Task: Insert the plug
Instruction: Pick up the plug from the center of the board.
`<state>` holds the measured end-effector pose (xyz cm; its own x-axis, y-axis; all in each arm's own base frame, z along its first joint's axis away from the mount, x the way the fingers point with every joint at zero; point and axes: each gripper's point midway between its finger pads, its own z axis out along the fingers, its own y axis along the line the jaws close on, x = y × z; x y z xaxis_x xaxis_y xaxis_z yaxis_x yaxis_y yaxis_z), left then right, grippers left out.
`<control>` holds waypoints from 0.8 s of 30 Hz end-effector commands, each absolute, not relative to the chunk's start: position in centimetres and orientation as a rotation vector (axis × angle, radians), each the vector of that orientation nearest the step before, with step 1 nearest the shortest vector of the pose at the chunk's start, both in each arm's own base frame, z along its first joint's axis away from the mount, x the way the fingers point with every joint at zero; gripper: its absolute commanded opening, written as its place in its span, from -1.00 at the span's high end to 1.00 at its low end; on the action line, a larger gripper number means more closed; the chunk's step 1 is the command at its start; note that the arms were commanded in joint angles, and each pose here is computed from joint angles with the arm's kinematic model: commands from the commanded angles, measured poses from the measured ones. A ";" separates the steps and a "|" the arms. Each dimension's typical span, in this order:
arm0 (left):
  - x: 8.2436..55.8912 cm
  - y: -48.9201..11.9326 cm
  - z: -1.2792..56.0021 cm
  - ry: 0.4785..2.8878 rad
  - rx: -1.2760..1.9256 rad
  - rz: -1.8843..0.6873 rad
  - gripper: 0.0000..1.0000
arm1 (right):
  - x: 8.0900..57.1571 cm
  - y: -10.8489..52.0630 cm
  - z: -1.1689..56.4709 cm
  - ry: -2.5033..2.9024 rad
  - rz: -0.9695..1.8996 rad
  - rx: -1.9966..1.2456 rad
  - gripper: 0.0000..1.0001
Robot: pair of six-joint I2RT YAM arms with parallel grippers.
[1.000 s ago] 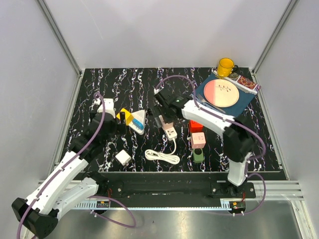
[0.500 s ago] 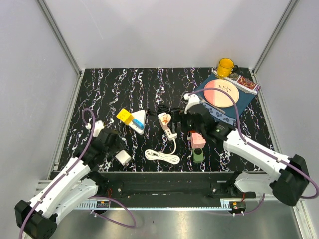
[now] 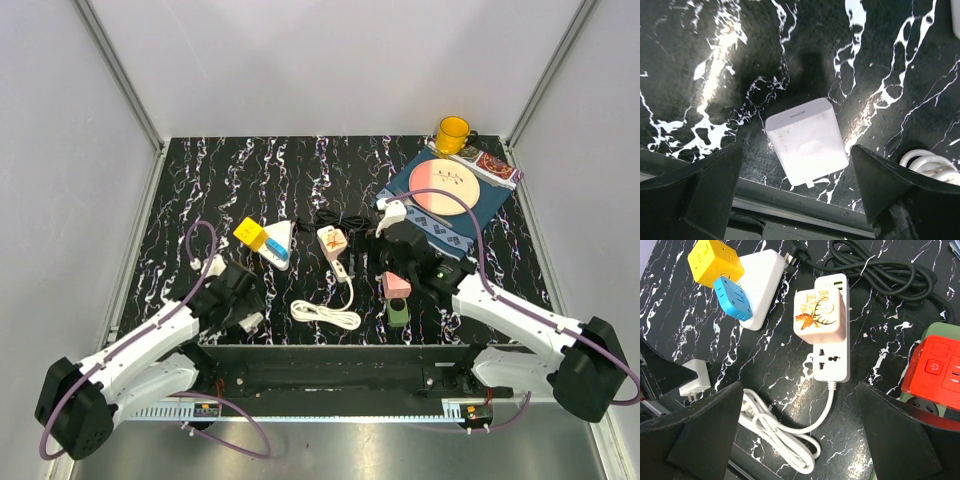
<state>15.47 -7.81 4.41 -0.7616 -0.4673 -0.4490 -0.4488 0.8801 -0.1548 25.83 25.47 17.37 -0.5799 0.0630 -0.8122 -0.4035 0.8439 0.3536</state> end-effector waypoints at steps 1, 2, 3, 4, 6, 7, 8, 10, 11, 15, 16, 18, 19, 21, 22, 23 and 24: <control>15.4 -9.9 3.9 2.571 -0.707 -0.134 -0.81 | 26.4 26.2 18.1 2.065 0.683 -0.239 -1.00; 15.3 -10.0 3.7 2.571 -0.707 -0.131 -0.79 | 26.3 26.3 18.1 2.066 0.687 -0.242 -1.00; 15.0 -10.4 3.5 2.581 -0.699 -0.129 -0.79 | 26.3 26.2 17.8 2.074 0.682 -0.243 -0.99; 15.0 -10.5 3.3 2.584 -0.701 -0.125 -0.75 | 26.3 26.4 17.8 2.074 0.688 -0.249 -1.00; 14.9 -10.7 3.0 2.596 -0.694 -0.105 -0.71 | 26.3 26.5 17.8 2.075 0.693 -0.252 -0.99; 14.8 -10.7 2.8 2.600 -0.691 -0.097 -0.68 | 26.2 26.6 17.6 2.080 0.696 -0.260 -1.00; 14.9 -10.8 2.8 2.604 -0.689 -0.086 -0.66 | 26.1 26.6 17.4 2.086 0.695 -0.263 -0.99; 14.9 -10.6 2.6 2.604 -0.688 -0.064 -0.61 | 26.1 26.6 17.3 2.086 0.697 -0.267 -1.00; 14.9 -10.6 2.5 2.604 -0.689 -0.054 -0.59 | 26.1 26.7 17.2 2.090 0.699 -0.269 -0.99; 14.7 -10.2 2.1 2.589 -0.729 -0.039 -0.53 | 26.0 26.8 17.0 2.094 0.704 -0.279 -0.99; 14.7 -10.0 2.0 2.585 -0.737 -0.034 -0.50 | 26.1 26.9 17.2 2.089 0.707 -0.278 -0.99; 14.7 -10.0 1.9 2.575 -0.754 -0.030 -0.48 | 26.0 27.0 16.9 2.093 0.708 -0.289 -1.00; 14.7 -9.8 1.8 2.570 -0.759 -0.025 -0.48 | 26.1 27.0 16.9 2.093 0.707 -0.289 -1.00; 14.8 -9.5 1.7 2.557 -0.768 -0.012 -0.46 | 26.0 27.1 16.7 2.096 0.711 -0.297 -0.99; 14.8 -9.5 1.8 2.554 -0.768 -0.012 -0.46 | 26.0 27.1 16.6 2.101 0.709 -0.297 -1.00; 14.8 -9.4 1.7 2.550 -0.773 -0.009 -0.44 | 25.9 27.2 16.5 2.103 0.712 -0.301 -0.99; 14.8 -9.4 1.8 2.548 -0.771 -0.010 -0.42 | 25.8 27.3 16.4 2.105 0.718 -0.311 -0.99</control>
<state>14.10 -9.82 1.62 -0.7709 -0.4989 -0.3960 -0.4940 0.8608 -0.1227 25.56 26.48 15.68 -0.6143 0.0309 -0.7884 -0.4270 0.8272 0.3651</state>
